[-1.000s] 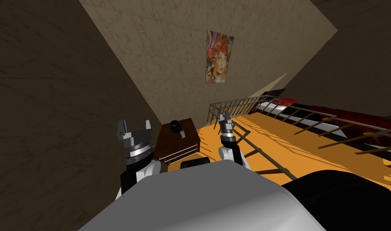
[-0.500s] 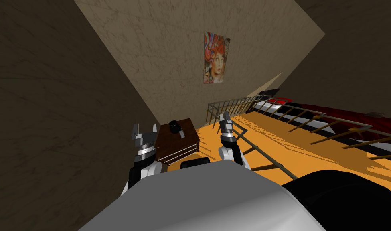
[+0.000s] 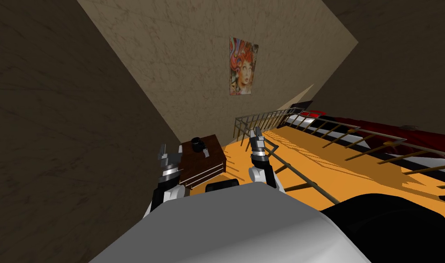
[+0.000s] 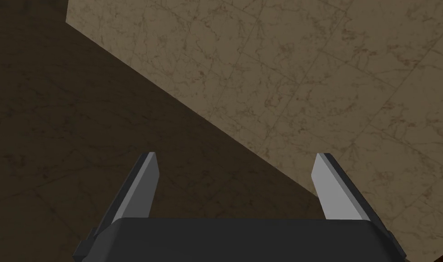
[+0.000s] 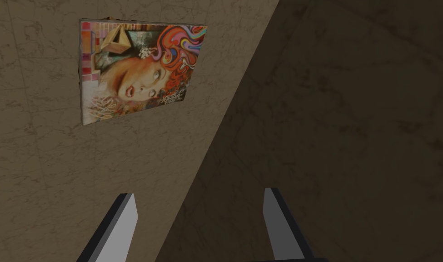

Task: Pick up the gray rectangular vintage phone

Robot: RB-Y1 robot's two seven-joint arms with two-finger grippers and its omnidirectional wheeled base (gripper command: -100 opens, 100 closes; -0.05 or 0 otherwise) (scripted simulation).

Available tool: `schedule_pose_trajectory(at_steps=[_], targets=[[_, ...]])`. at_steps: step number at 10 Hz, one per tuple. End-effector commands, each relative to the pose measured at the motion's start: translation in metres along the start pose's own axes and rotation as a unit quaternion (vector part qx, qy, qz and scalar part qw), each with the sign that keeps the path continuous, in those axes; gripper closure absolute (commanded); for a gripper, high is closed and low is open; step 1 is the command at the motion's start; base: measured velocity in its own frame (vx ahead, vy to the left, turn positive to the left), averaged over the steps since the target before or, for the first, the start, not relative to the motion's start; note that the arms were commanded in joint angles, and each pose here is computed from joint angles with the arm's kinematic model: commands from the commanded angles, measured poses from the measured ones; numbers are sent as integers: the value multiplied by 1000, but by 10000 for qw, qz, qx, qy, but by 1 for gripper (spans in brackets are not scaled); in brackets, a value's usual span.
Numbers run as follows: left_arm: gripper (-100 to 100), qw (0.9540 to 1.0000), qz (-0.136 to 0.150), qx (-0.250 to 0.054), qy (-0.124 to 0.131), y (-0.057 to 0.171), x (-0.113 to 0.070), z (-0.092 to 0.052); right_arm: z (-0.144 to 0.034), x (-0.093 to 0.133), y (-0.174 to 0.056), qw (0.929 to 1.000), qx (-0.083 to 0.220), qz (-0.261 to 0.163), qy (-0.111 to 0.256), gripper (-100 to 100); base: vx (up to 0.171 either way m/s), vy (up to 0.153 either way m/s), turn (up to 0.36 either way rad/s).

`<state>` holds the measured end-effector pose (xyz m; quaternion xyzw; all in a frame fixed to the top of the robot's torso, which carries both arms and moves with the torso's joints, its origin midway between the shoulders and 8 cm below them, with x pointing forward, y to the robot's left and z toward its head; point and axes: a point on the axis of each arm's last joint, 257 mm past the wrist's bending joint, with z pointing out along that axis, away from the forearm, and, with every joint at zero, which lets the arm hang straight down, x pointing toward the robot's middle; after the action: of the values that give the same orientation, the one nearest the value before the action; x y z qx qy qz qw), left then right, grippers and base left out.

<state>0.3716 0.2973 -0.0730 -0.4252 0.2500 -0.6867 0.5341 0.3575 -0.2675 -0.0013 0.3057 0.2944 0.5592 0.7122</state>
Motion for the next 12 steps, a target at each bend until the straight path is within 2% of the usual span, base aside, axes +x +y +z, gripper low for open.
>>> schedule_pose_trajectory(at_steps=[1, 2, 3, 4, 5, 6, 7, 8, 9, 10, 11, 12], targets=[[-100, 9998, -63, -162, -81, 15, -8, -5, 0, 0, 0, 10000, 0, 0, 0, 0, -11, -2, -32], [-100, 9993, -210, -279, -151, 26, -17, -6, 0, 0, 0, 10000, 0, 0, 0, 0, -13, -8, -65], [-100, 9990, -198, -362, -196, 34, -21, -10, 0, 0, 0, 10000, 0, 0, 0, 0, -12, -6, -35], [-100, 9978, -353, -487, -292, 47, -31, -12, 0, 0, 0, 10000, 0, 0, 0, 0, -14, -10, -73], [-100, 9973, -342, -554, -329, 53, -34, -16, 0, 0, 0, 10000, 0, 0, 0, 0, -11, -8, -35], [-100, 9957, -513, -642, -424, 63, -43, -17, 0, 0, 0, 10000, 0, 0, 0, 0, -14, -12, -67], [-100, 9949, -497, -736, -481, 72, -48, -22, 0, 0, 0, 10000, 0, 0, 0, 0, -10, -10, -38], [-100, 9931, -687, -765, -561, 78, -55, -21, 0, 0, 0, 10000, 0, 0, 0, 0, -13, -18, -75], [-100, 9917, -662, -896, -643, 89, -62, -28, 0, 0, 0, 10000, 0, 0, 0, 0, -10, -15, -35], [-100, 9916, -660, -905, -649, 90, -63, -29, 0, 0, 0, 10000, 0, 0, 0, 0, -3, -5, 11], [-100, 9886, -852, -970, -775, 100, -72, -30, 0, 0, 0, 10000, 0, 0, 0, 0, -9, -11, -79], [-100, 9874, -833, -1059, -834, 108, -77, -36, 0, 0, 0, 10000, 0, 0, 0, 0, -7, -10, -46]])
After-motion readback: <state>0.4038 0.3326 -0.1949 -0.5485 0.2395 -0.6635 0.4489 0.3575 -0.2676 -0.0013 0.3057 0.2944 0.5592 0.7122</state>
